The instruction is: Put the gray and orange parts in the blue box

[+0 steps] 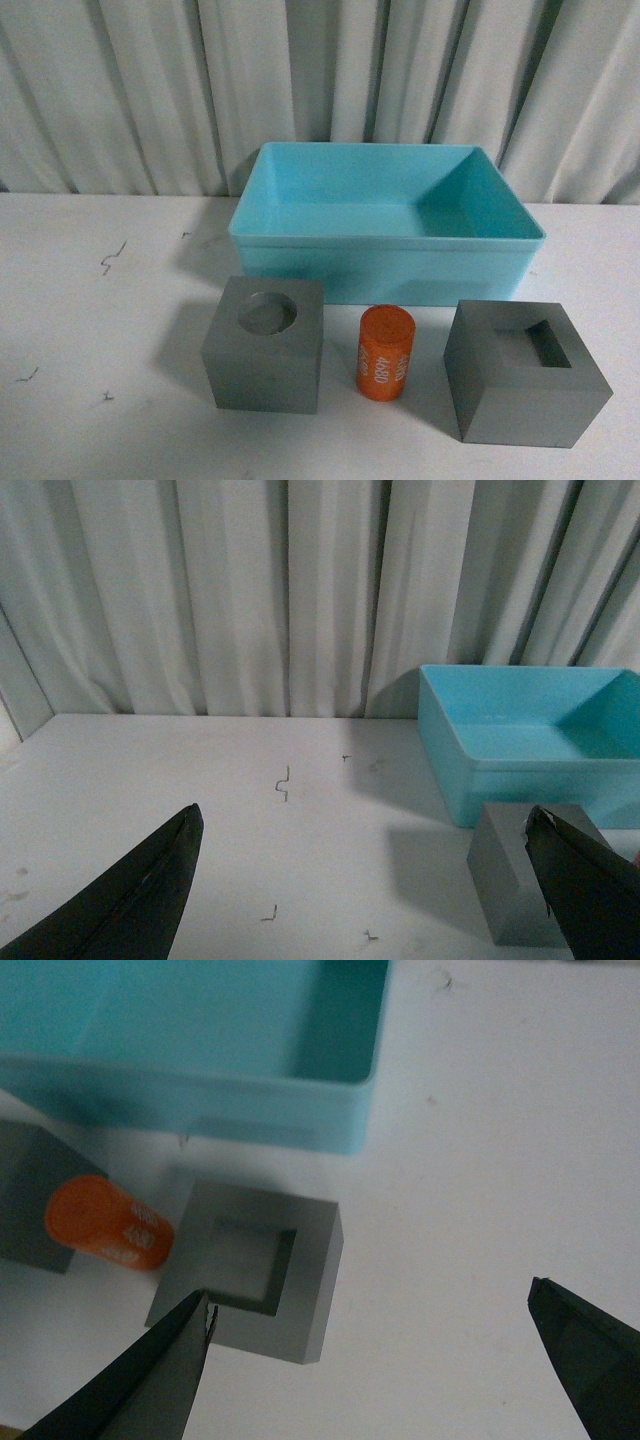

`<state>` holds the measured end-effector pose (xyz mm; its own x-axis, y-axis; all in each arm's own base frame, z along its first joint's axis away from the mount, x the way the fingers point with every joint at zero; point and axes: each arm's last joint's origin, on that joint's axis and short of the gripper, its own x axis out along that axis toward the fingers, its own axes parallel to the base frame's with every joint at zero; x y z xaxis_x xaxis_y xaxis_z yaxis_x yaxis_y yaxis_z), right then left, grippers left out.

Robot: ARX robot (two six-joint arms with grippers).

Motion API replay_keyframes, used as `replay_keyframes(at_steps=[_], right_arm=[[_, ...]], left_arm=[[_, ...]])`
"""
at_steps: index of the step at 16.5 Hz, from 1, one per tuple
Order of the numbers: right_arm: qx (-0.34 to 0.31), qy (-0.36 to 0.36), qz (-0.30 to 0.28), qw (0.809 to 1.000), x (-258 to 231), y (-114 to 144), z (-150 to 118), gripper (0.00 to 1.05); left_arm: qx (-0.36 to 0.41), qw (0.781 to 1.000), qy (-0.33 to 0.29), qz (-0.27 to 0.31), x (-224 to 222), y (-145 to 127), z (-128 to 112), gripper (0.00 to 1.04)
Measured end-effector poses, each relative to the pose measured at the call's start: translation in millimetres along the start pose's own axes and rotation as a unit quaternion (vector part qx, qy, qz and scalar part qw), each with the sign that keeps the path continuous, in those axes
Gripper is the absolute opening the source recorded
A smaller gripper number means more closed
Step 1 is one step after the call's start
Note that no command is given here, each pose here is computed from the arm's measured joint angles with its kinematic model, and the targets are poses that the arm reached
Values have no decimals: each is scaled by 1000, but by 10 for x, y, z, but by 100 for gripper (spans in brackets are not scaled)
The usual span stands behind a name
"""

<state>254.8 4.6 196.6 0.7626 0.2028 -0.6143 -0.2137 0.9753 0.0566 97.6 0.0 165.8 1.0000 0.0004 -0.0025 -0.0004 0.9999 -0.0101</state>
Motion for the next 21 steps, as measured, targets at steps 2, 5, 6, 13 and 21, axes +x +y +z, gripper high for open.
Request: replay_keyframes(at_steps=[2, 5, 6, 13, 21], right_arm=[[-9, 33, -7, 999, 188, 117, -101, 98], [-5, 64, -22, 998, 354, 179, -235, 98], [-2, 72, -28, 997, 429, 188, -277, 98], [16, 105, -54, 993, 830, 244, -392, 98], [55, 113, -62, 990, 1042, 314, -417, 63]], left_arm=[[0, 1000, 0, 0, 0, 0, 0, 98], [0, 1000, 0, 0, 0, 0, 0, 98], [0, 1000, 0, 0, 0, 0, 0, 98], [0, 1000, 0, 0, 0, 0, 0, 98], [0, 1000, 0, 0, 0, 0, 0, 98]])
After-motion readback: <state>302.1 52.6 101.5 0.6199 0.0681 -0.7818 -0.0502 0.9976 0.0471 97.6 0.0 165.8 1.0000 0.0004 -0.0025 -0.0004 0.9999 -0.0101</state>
